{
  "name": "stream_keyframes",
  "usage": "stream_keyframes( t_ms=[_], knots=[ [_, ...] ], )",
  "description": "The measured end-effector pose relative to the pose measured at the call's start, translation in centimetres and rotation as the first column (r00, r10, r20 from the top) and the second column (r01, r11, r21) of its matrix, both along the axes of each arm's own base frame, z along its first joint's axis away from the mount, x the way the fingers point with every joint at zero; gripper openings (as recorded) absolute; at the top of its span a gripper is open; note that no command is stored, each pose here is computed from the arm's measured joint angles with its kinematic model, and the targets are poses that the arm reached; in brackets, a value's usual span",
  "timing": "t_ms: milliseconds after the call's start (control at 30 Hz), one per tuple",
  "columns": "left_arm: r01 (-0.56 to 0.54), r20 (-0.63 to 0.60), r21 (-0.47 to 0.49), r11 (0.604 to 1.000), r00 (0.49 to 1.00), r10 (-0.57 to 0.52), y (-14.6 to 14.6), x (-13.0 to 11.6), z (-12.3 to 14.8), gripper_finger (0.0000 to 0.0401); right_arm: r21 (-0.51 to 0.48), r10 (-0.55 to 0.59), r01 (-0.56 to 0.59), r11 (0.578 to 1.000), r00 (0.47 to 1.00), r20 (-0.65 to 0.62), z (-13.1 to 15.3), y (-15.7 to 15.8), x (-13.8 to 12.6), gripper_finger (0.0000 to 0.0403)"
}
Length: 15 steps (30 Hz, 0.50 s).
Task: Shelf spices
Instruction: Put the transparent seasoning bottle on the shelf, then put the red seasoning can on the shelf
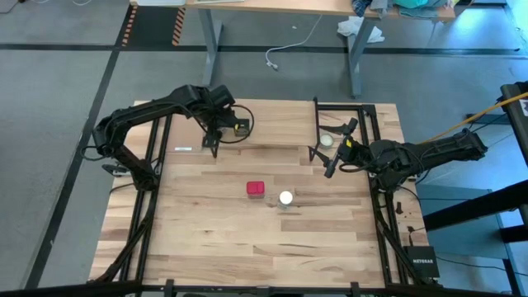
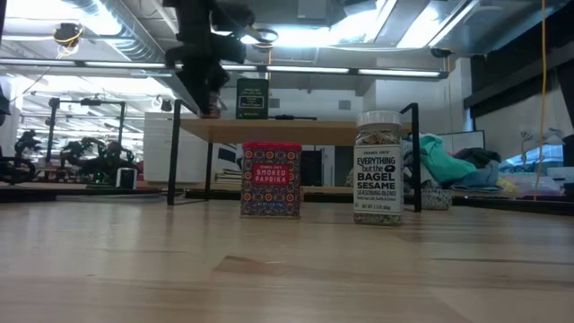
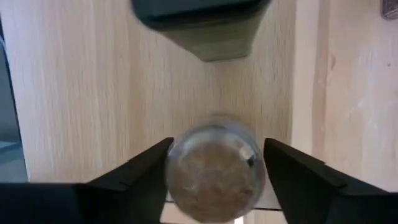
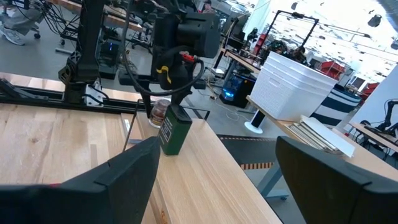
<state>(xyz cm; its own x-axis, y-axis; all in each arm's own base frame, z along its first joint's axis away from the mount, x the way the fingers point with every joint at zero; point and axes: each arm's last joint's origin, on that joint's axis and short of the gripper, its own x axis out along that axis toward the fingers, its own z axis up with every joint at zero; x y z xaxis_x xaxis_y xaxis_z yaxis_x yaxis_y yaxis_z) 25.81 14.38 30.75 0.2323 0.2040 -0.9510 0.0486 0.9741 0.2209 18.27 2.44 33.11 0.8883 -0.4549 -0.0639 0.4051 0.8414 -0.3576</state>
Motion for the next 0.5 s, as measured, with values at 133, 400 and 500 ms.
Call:
stream_keyframes(
  t_ms=[133, 400, 500],
  knots=[
    [0.002, -0.002, -0.002, 1.000, 1.000, -0.002, -0.3, 0.1, 0.2, 0.0262, 0.000, 0.000, 0.000, 1.000, 1.000, 0.000, 0.0, 0.0, 0.0, 0.0326],
    [0.032, 0.031, 0.031, 0.999, 0.999, -0.033, -1.2, 0.8, 1.5, 0.0254, -0.001, -0.015, 0.015, 1.000, 1.000, 0.000, 0.0, 0.0, 0.0, 0.0326],
    [0.030, 0.041, 0.091, 0.995, 0.999, -0.034, -1.4, 1.1, 2.5, 0.0251, -0.002, -0.016, 0.016, 1.000, 1.000, -0.001, 0.0, 0.0, 0.0, 0.0326]
  ],
)
